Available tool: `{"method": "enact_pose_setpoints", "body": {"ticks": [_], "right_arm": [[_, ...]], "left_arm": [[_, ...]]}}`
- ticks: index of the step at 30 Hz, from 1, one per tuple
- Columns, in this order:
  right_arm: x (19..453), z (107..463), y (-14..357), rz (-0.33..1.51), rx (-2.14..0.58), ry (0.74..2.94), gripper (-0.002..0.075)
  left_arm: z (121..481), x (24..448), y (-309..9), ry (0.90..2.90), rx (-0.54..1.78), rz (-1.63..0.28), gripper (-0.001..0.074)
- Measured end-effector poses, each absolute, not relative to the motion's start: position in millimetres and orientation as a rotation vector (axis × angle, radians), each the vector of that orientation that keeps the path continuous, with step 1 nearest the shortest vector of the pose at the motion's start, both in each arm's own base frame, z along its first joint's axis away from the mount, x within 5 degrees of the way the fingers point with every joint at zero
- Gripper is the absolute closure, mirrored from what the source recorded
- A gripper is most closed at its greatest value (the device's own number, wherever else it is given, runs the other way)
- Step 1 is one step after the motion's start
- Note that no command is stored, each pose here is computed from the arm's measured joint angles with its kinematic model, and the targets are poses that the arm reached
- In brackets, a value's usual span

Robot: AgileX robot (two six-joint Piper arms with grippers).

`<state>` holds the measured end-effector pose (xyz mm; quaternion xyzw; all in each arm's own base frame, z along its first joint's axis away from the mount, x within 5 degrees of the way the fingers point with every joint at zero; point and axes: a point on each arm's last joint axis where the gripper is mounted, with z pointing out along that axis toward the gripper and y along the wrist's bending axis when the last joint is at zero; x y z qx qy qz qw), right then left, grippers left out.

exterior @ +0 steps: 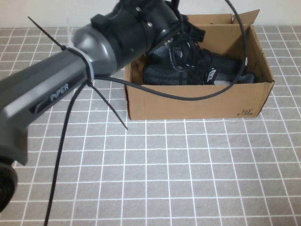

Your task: Put shoes into padded shoe box

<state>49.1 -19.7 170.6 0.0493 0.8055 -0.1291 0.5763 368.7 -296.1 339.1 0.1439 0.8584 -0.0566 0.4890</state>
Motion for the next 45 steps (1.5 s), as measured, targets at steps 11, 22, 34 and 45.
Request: {"method": "enact_pose_setpoints", "body": {"ticks": [11,22,34,45], "right_arm": [[49.1,170.6,-19.7,-0.302,0.115,1.886,0.0734],[49.1,170.6,-19.7,-0.302,0.115,1.886,0.0734],[49.1,170.6,-19.7,-0.302,0.115,1.886,0.0734],[49.1,170.6,-19.7,-0.304,0.114,1.886,0.0734]], "left_arm": [[321.8,384.2,-254.6,2.318,0.623,-0.137,0.0734],[370.3,354.6,-215.0,2.363,0.806,-0.228,0.0736],[412.2,267.7,-165.0,2.254,0.800,-0.260,0.0736],[366.5,157.5,-104.6,2.177,0.684,-0.388,0.0736]]}}
